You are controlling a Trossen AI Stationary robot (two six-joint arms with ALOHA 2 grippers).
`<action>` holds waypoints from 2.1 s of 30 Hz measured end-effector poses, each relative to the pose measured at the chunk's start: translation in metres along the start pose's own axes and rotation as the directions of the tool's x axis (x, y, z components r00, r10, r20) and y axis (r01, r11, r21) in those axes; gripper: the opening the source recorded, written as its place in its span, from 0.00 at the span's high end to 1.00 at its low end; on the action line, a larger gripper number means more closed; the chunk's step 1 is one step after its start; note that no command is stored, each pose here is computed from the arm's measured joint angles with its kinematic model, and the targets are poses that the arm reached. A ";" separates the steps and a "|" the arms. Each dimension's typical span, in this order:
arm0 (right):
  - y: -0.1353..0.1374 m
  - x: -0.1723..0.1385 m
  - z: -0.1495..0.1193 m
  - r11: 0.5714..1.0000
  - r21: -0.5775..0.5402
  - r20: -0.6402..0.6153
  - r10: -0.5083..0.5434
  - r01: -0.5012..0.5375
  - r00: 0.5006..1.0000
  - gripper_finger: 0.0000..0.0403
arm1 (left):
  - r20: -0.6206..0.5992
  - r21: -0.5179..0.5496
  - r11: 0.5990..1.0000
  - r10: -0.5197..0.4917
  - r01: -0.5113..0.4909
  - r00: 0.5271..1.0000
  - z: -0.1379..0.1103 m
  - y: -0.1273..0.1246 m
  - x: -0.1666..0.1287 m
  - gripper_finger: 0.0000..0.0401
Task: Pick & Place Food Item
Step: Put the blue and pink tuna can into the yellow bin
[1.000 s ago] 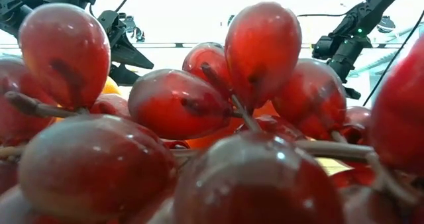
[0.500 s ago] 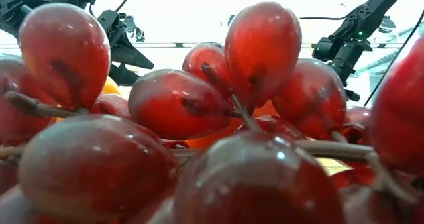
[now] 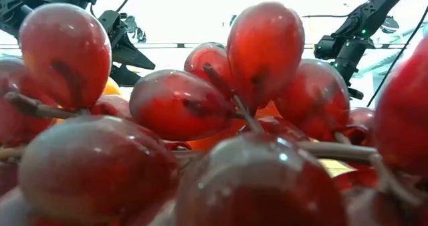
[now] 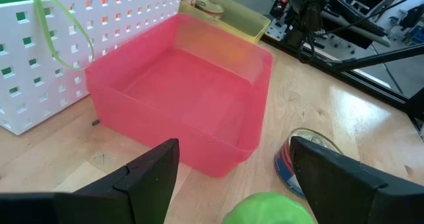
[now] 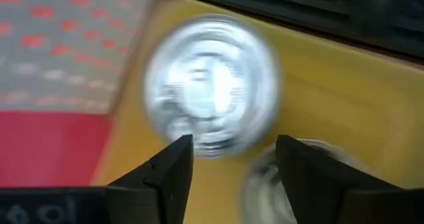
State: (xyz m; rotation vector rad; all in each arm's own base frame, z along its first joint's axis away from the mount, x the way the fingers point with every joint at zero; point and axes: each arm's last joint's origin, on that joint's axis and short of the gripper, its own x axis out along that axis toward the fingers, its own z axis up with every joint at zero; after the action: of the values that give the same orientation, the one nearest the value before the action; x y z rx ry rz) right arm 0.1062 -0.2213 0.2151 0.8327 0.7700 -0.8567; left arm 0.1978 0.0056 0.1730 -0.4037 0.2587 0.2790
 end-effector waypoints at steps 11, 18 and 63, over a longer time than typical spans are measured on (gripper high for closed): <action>0.080 -0.058 -0.029 0.871 -0.339 0.141 0.421 -0.356 0.896 0.54 | 0.001 0.000 1.000 0.000 0.000 1.000 0.000 0.000 0.000 0.25; 0.154 -0.061 -0.117 0.459 -0.583 0.089 0.856 -0.670 0.509 0.59 | 0.014 0.004 1.000 0.027 -0.027 1.000 0.001 0.001 0.000 0.25; 0.240 0.047 -0.251 0.525 -0.744 -0.177 0.439 -0.412 0.881 1.00 | 0.045 -0.093 0.985 0.148 -0.144 0.988 -0.002 0.002 -0.001 0.25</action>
State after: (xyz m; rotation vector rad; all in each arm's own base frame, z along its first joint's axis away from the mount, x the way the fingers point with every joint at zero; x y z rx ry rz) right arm 0.2754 0.0739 0.1331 0.1924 0.7569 -0.0323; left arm 0.1957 0.0063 0.1711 -0.4661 0.2263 0.4454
